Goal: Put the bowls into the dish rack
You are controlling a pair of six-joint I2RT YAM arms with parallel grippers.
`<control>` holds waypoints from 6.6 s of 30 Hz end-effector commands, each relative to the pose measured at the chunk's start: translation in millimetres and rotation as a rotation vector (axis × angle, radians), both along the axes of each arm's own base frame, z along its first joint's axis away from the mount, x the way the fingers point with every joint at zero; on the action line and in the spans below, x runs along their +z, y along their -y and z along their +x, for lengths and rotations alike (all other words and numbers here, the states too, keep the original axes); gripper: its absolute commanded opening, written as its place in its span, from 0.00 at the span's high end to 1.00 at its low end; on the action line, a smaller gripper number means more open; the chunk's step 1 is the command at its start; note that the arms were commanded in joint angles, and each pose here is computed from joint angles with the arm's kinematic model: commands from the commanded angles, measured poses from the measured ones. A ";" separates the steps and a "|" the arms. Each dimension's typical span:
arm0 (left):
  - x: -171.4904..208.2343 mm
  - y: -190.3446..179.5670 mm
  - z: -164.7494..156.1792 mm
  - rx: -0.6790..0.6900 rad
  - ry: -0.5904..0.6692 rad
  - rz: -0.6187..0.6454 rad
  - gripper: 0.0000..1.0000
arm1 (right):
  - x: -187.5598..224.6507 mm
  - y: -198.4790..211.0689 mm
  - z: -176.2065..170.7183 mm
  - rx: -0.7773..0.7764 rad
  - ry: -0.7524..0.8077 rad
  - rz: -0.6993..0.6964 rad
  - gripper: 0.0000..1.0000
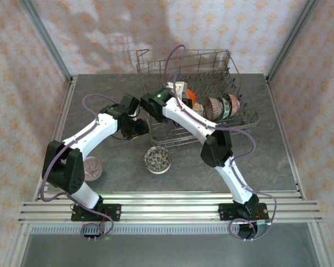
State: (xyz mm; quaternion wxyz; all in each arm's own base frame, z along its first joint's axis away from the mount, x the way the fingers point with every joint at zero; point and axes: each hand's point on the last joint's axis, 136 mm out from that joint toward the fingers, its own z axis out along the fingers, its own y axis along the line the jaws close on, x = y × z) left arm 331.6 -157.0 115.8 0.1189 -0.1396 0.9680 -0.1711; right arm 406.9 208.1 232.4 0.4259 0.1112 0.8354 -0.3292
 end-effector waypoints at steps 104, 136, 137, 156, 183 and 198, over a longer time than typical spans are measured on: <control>47.8 -7.0 5.7 0.008 0.145 0.056 0.45 | -52.9 39.6 -38.8 0.168 -0.429 -0.123 0.40; -11.1 -0.7 -83.9 -0.072 -0.069 0.106 0.45 | -33.5 46.8 -10.7 0.356 -0.450 0.135 0.15; -12.1 1.4 -84.9 -0.079 -0.073 0.109 0.45 | -31.2 50.2 -10.3 0.350 -0.447 0.139 0.15; -44.3 28.8 -96.7 -0.241 -0.169 0.110 0.48 | -22.8 67.3 -22.6 0.339 -0.430 0.155 0.14; -28.3 -26.6 -71.5 0.079 -0.027 0.223 0.84 | -19.8 66.5 -19.1 0.334 -0.417 0.153 0.14; -36.0 -41.3 -82.4 0.105 -0.061 0.239 0.73 | -18.9 64.0 -20.8 0.348 -0.421 0.172 0.13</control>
